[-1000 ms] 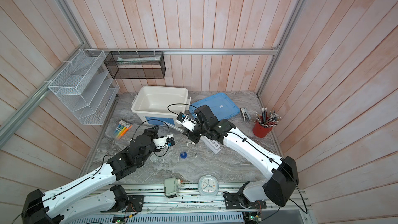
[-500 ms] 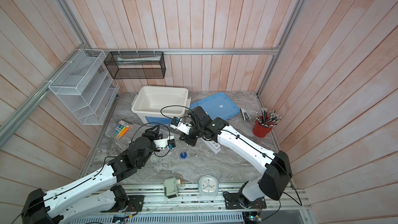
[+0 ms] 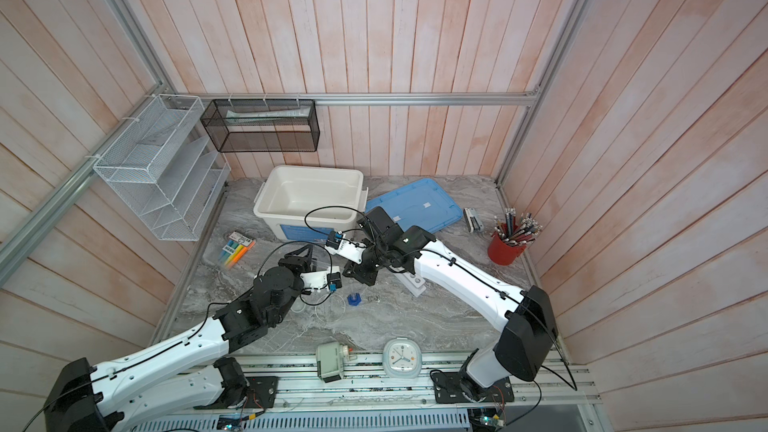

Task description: Organize the chemistry lab equipment

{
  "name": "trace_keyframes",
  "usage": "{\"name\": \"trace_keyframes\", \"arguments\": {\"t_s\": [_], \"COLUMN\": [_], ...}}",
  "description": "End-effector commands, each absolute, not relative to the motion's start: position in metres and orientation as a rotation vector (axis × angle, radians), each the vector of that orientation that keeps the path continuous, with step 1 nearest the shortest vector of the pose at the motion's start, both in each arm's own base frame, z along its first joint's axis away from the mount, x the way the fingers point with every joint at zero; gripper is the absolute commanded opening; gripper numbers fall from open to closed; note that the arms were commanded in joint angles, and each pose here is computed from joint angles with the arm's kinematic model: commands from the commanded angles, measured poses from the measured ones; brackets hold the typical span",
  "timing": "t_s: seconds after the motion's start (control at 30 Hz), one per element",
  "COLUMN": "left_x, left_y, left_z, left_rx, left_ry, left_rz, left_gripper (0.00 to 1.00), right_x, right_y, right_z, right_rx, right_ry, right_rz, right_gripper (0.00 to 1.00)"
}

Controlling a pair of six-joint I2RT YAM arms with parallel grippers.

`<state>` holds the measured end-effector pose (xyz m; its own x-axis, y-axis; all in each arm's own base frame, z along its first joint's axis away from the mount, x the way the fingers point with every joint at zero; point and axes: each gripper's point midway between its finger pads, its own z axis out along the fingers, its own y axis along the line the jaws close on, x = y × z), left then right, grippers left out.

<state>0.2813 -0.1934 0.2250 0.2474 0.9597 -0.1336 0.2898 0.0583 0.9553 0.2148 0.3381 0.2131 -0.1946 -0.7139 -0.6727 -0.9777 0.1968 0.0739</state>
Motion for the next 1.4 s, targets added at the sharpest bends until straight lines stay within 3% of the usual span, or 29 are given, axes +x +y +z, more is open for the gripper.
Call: {"name": "trace_keyframes", "arguments": {"t_s": [0.0, 0.4, 0.53, 0.8, 0.97, 1.37], "left_x": [0.279, 0.276, 0.276, 0.276, 0.275, 0.262], "left_y": [-0.194, -0.194, -0.196, -0.196, -0.197, -0.202], "left_z": [0.226, 0.224, 0.227, 0.226, 0.225, 0.21], "left_rx": [1.436, 1.444, 1.43, 1.431, 1.415, 1.209], "left_ry": [1.262, 1.269, 1.252, 1.25, 1.268, 1.51], "left_rz": [0.766, 0.744, 0.751, 0.75, 0.722, 0.374], "left_gripper": [0.44, 0.3, 0.16, 0.15, 0.13, 0.11], "right_x": [0.208, 0.2, 0.2, 0.2, 0.207, 0.247], "right_y": [0.344, 0.349, 0.348, 0.348, 0.345, 0.304], "right_z": [0.22, 0.224, 0.225, 0.222, 0.232, 0.326], "right_rx": [-1.612, -1.644, -1.647, -1.651, -1.606, -1.164], "right_ry": [1.949, 1.931, 1.925, 1.934, 1.913, 1.722], "right_rz": [0.725, 0.738, 0.732, 0.721, 0.674, 0.654], "right_gripper": [0.14, 0.14, 0.14, 0.14, 0.22, 0.38]}}
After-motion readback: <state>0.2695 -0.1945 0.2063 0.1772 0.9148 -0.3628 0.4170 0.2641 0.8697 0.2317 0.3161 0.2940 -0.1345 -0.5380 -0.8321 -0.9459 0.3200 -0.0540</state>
